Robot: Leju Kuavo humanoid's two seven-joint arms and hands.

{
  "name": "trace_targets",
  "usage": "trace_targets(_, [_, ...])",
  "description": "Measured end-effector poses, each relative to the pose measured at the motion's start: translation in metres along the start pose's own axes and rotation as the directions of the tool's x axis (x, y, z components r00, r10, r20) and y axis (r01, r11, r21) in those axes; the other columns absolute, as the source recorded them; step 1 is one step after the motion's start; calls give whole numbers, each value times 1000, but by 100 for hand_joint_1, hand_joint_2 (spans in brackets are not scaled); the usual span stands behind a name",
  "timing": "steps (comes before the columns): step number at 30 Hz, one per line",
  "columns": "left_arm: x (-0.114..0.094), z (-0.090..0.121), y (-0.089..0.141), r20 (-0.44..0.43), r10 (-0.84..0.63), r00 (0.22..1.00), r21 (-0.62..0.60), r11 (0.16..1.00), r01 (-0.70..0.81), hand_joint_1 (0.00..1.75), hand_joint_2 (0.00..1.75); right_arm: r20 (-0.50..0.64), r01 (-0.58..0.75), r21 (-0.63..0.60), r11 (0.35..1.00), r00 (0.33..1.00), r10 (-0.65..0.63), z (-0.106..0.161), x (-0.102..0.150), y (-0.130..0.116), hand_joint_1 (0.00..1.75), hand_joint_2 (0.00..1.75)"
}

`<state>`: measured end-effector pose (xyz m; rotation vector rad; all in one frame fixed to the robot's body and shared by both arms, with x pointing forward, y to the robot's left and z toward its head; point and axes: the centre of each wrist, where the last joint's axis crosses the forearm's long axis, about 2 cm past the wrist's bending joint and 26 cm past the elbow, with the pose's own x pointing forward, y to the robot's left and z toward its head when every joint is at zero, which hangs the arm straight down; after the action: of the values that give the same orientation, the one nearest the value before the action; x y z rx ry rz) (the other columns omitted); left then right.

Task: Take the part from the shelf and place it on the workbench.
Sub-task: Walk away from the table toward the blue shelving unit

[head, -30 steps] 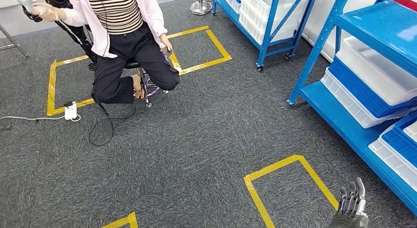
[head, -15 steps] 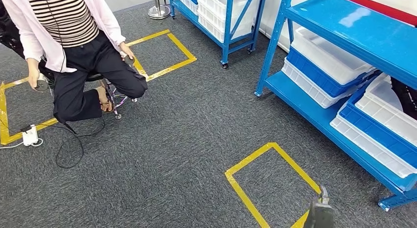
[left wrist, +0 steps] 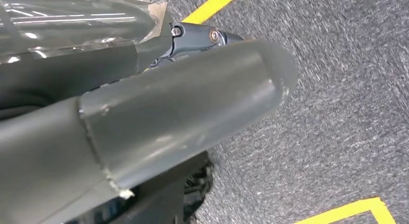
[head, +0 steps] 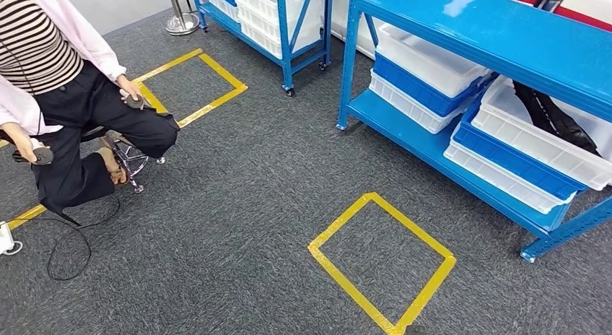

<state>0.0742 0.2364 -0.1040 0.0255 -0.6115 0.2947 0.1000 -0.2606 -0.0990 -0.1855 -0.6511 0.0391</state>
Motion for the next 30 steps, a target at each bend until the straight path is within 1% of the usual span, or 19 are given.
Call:
trace_targets(3, [1, 0, -3, -1, -3, 1000, -28, 1000, 3, 0, 0, -17, 39, 44, 998, 999, -39, 1, 1, 6, 0, 0])
trace_targets(8, [-1, 1, -8, -3, -81, 997, -42, 996, 81, 0, 0, -52, 75, 117, 990, 996, -69, 6, 1, 24, 0, 0])
trace_targets(11, [-2, 2, -8, 8, -69, 998, -42, 997, 69, 0, 0, -61, 91, 142, 986, 995, -83, 8, 2, 33, 0, 0])
trace_targets(14, [-3, 2, -8, 28, -22, 999, -39, 999, 23, 0, 0, -60, 96, 153, 984, 994, -88, 10, 2, 38, 0, 0])
trace_targets(22, [-10, 6, -5, 32, 30, 999, -21, 999, -29, 0, 0, -38, 86, 147, 985, 996, -82, 9, 5, 39, 0, 0])
trace_targets(26, [-9, 5, -5, 64, 64, 996, -20, 998, -63, 0, 0, 6, 73, 117, 990, 997, -74, 6, 8, 37, 0, 0])
trace_targets(30, [-6, 3, -3, 87, 75, 993, -21, 997, -73, 0, 0, 41, 91, 90, 992, 995, -95, 2, 14, 33, 0, 0])
